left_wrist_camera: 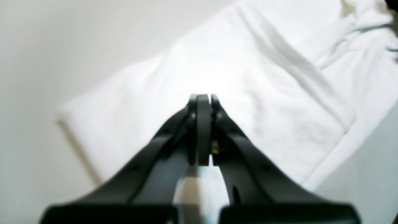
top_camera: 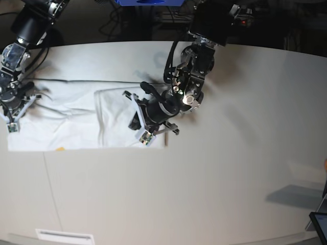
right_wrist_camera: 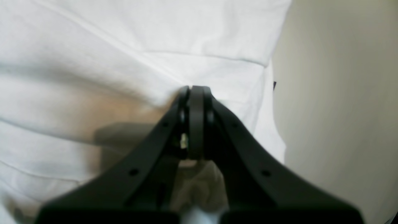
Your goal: Fold the T-shirt properly
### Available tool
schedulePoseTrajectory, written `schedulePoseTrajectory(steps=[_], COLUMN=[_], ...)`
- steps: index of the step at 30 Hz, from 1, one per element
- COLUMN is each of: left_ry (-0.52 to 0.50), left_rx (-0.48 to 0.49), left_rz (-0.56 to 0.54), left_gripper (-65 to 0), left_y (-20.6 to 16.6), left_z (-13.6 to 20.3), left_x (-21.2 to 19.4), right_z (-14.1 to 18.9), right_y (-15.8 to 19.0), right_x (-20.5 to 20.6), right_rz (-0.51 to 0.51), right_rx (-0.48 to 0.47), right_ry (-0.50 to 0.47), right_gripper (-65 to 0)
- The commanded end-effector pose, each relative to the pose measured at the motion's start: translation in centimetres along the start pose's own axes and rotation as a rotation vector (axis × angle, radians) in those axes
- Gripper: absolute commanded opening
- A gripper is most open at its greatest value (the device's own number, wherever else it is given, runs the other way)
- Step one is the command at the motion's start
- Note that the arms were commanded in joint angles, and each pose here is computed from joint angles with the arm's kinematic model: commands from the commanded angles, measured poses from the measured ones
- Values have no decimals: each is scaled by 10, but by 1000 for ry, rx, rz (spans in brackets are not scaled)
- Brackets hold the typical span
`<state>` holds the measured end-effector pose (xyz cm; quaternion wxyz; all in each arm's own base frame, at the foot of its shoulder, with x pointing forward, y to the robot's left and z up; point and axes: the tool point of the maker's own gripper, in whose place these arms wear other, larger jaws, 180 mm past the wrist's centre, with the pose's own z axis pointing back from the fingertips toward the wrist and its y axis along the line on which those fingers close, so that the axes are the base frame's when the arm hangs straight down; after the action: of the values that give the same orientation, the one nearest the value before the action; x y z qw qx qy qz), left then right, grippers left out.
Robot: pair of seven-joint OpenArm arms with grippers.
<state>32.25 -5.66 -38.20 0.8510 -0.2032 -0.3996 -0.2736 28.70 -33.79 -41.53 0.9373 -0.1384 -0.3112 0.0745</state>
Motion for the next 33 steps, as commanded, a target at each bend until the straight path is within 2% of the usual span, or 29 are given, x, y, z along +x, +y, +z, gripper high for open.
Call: schedulePoseTrajectory(steps=[1,6,8,12,14,16,19,24,29,33], left_ry=[-38,29,76,121,140,155,201,193,168,140], left_rx=[2,-1,4,27,42,54,71,93,153,224], left_rz=[-4,8,22,6,-3,-14,-21,-60,-42,-16], left_gripper=[-650,-650,-650,-650,-650,-650,-650,-650,-650,-650], left_y=[2,2,5,19,28,35,44,50,69,94], left_z=[-1,-8,-11,-5,0,3,12,32,54,72], left_x=[13,-10,-23,-41,-50,-56,-74,-78,-77,-72], right_z=[0,2,3,11,17,25,39,58,66,54], right_y=[-1,-2,-3,-9,-12,-13,-26,-46,-74,-72], right_x=[-3,-1,2,12,18,25,35,50,45,25], right_rz=[16,18,20,31,53,97,107,109,6,-65], right_rx=[3,0,-5,-32,-41,-34,-87,-164,-223,-171], right_ry=[25,22,14,-7,-10,-16,-7,15,36,123], right_gripper=[-647,-635,-592,-457,-421,-419,-418,-416,-418,-395])
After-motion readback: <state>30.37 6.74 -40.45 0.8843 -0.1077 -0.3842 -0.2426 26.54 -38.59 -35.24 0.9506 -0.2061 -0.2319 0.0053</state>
